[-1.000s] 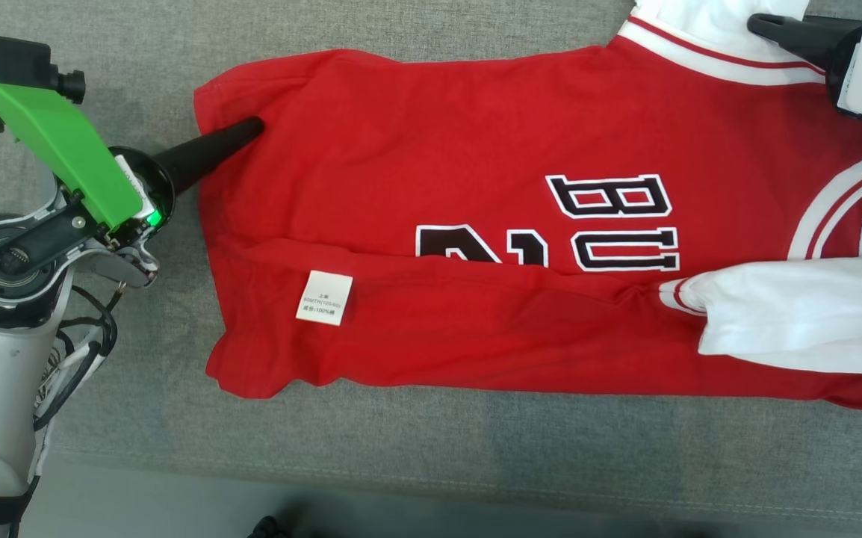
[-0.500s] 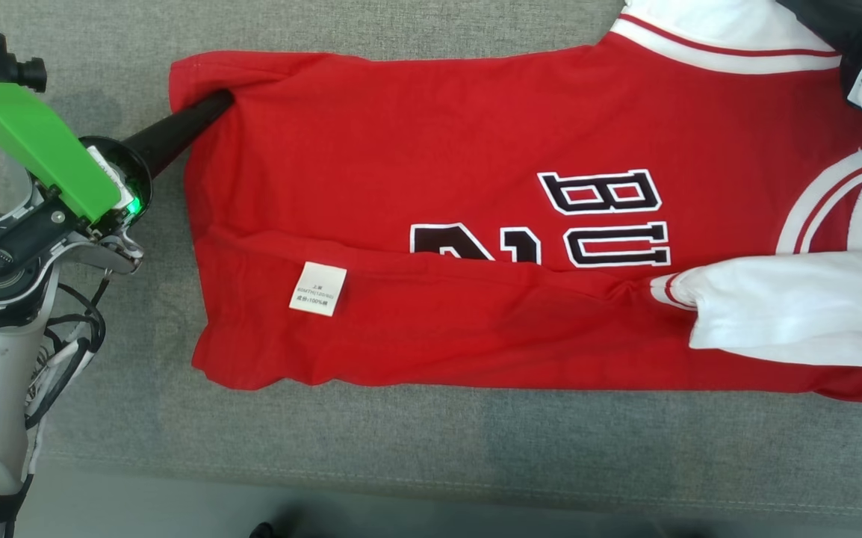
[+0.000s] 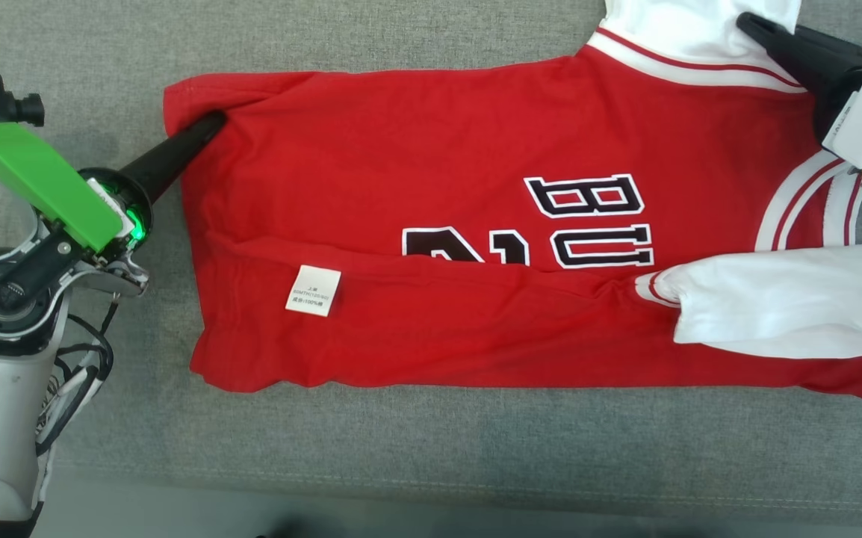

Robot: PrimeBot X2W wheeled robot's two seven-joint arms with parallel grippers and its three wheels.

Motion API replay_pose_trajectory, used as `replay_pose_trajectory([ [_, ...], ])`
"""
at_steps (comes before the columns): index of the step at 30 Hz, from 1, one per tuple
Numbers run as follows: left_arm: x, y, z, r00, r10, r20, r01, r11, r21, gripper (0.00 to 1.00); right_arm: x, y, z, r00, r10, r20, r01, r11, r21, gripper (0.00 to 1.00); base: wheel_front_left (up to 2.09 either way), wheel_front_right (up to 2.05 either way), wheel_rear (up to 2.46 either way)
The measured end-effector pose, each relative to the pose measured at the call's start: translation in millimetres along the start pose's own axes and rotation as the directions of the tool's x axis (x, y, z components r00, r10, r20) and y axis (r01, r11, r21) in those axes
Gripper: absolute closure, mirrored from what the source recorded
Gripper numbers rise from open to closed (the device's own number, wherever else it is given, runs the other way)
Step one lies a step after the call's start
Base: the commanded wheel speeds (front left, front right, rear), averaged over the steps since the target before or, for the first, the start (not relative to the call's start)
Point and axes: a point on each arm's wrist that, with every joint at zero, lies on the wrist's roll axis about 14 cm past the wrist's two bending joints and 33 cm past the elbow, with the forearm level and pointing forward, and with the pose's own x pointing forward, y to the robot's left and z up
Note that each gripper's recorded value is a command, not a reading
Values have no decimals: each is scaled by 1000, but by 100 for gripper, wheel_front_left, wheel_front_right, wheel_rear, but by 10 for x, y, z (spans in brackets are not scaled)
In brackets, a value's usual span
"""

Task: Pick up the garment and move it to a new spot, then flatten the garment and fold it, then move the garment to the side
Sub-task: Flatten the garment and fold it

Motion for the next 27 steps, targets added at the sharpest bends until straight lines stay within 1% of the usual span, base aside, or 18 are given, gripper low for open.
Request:
replay_pose_trajectory([
  [4,-30,-28,-45,1000,-14,3,14,1000,3,100,-75,32,113,999,5,48,-4,1000,-15,100,0,0,0],
  [11,-163,-94,-82,997,-38,70,37,999,14,100,-231,229,60,994,52,96,-51,999,-21,100,0,0,0],
  [19,-372,-69,-192,991,-27,133,30,999,-17,100,-404,434,-261,994,89,67,-91,996,13,100,0,0,0],
  [27,-521,-72,-309,987,-23,159,29,999,-36,100,-620,496,-399,994,78,78,-81,996,36,100,0,0,0],
])
